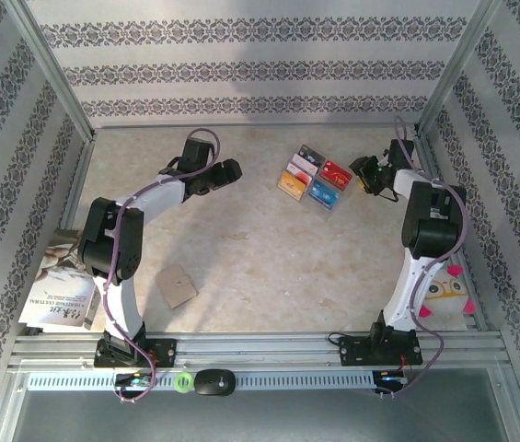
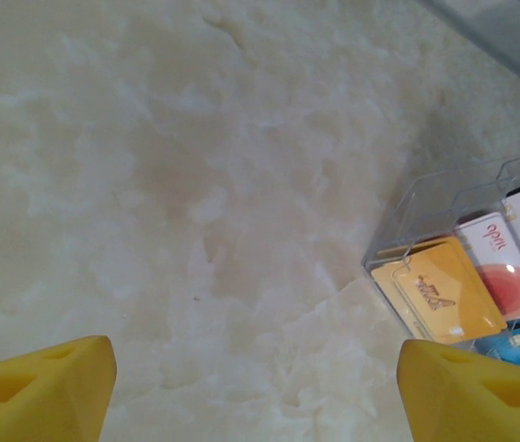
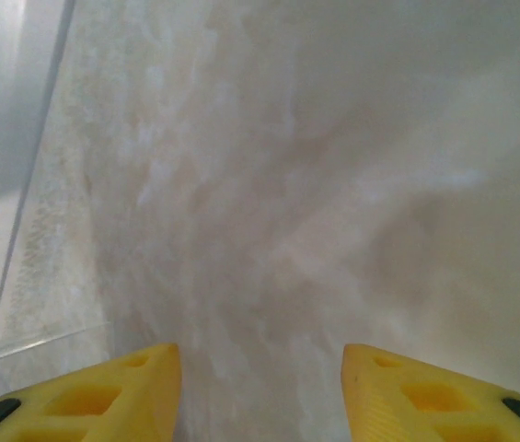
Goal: Take the credit cards out of the card holder
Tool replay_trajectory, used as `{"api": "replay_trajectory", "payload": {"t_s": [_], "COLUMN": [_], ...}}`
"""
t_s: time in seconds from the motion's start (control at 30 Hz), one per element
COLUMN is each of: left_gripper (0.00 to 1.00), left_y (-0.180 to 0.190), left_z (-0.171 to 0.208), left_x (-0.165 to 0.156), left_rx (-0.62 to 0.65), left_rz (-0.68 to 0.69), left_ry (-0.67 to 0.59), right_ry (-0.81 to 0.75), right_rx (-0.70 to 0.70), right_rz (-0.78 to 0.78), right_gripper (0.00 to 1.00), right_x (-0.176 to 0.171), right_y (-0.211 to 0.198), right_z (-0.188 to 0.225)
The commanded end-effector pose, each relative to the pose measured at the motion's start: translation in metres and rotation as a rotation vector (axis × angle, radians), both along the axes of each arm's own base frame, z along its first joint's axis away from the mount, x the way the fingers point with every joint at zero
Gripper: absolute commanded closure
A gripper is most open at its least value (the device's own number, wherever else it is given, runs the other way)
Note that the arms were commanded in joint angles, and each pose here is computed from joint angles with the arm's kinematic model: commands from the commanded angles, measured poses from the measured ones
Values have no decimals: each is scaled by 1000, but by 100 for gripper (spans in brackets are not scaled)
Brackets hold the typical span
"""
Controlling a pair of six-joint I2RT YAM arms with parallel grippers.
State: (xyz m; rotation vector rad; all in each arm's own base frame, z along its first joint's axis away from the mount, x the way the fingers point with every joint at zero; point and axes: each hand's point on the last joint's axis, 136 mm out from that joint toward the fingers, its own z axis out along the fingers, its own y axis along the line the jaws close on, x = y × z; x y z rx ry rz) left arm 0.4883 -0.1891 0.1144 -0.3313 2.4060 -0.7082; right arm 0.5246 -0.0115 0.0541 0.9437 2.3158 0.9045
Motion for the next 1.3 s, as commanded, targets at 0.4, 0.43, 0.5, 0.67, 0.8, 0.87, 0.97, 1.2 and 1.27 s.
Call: {"api": "replay_trajectory", "payload": {"t_s": [0.4,0.43,0.5,0.67,0.8,0.87,0.97,1.2,1.27], "left_gripper": [20,20,20,20,20,19,19,19,19], "left_y": [10,11,14,21,33,41,55,74,78], "left_z": [-14,-13,-9,-2,-1,-1,-3,-9,-10], "left_x": [-59,-61,-65,-74,-82,-87,-93,-107,-111], "left_rx": [34,35,39,53,68,76,81,75,78], "left_rz": [-37,-38,-34,-25,-2,15,43,83,91], "left_ry": [68,66,62,49,53,53,58,77,81], "right_ry": [-63,-64,-67,-77,-77,-78,-73,-66,-64], "right_rx": [210,224,247,302,338,348,366,416,432], "right_rz": [382,396,427,504,564,599,648,785,824], "right_gripper": [58,58,59,59,60,60,60,61,61], "right_x": [17,16,15,11,5,0,-6,-28,-36], "right_y": [79,84,95,122,146,161,184,248,264], "right_z": [-2,-2,-2,1,2,2,3,6,9]}}
